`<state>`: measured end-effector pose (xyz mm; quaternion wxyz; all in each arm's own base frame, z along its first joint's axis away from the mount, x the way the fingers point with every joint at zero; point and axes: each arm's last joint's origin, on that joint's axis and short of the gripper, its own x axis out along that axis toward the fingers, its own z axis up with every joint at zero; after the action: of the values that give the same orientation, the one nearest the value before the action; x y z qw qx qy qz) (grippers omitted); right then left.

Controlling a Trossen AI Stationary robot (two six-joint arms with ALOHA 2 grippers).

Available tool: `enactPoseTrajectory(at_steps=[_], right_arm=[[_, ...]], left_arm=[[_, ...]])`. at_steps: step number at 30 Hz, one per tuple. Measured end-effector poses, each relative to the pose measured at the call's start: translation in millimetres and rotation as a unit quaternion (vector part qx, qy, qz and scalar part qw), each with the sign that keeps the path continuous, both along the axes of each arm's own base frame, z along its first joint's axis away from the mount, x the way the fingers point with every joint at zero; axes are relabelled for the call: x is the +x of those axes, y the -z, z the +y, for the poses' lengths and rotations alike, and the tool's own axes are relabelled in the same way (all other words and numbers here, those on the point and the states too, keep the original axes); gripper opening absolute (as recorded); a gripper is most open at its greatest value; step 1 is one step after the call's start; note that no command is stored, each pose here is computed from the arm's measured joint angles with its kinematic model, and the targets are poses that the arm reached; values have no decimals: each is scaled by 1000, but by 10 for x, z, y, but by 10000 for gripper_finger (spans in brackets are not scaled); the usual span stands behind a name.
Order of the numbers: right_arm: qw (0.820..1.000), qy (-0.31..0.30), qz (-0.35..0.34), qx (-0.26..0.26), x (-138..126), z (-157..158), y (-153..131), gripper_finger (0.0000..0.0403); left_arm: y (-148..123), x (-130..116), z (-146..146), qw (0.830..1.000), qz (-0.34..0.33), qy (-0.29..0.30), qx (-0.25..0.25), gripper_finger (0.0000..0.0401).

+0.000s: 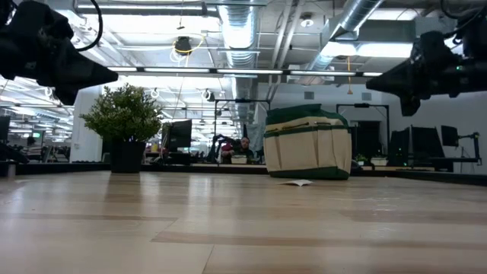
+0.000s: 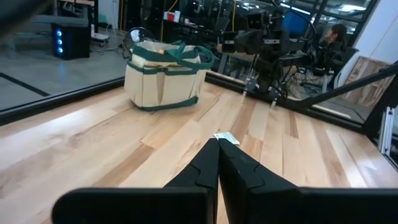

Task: Pick & Place Garden tools in Gardening bag
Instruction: Return to Home Position

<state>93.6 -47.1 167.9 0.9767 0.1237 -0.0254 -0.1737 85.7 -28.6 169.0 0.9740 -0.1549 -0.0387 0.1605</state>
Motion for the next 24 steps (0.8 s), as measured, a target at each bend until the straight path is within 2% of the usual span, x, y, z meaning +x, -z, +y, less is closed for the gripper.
enactPoseTrajectory(at_steps=[7, 24], right_arm=[[1000, -6, 8, 18, 5, 10, 26, 1], [1000, -6, 14, 23, 5, 11, 42, 1]], left_arm=[[-4, 0, 0, 1000, -2, 0, -1, 8], [-9, 0, 1, 1000, -4, 0, -2, 7]])
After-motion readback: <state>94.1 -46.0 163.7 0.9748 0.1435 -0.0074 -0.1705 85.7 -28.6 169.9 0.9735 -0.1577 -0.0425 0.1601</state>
